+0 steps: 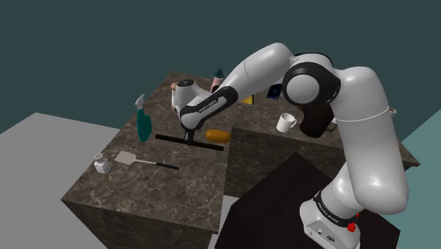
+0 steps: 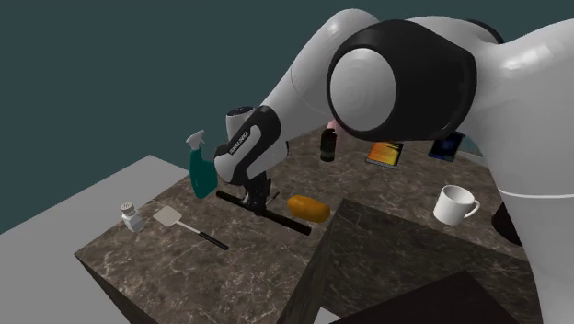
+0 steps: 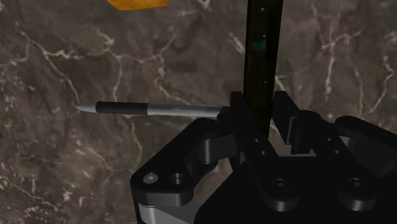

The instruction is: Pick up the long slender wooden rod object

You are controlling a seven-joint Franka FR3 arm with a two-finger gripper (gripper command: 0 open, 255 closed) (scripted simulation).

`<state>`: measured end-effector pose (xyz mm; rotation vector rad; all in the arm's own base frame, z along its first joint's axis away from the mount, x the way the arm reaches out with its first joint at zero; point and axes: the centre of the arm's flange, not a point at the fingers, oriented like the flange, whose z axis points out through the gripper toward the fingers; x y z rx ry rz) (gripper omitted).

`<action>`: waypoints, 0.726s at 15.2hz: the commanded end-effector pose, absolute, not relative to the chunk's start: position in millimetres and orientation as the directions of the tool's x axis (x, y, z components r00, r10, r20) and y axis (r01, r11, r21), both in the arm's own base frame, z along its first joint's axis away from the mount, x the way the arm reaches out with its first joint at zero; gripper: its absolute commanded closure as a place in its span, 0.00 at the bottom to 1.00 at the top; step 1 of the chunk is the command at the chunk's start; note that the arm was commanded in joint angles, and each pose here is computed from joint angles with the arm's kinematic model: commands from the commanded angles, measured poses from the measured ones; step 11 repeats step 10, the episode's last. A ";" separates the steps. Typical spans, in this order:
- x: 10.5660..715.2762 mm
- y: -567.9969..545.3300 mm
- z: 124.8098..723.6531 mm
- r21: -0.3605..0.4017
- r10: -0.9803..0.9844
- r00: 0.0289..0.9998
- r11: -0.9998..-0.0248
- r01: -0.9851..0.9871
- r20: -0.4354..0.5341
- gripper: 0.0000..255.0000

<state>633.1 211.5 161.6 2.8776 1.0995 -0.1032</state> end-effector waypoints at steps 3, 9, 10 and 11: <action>632.4 211.0 182.6 0.031 0.663 0.744 -0.744 0.667 -0.085 1.00; 632.3 211.0 209.8 0.031 0.663 0.743 -0.744 0.667 -0.085 1.00; 632.4 211.0 209.8 0.031 0.663 0.744 -0.744 0.667 -0.085 1.00; 632.4 211.0 209.8 0.031 0.663 0.744 -0.744 0.667 -0.085 1.00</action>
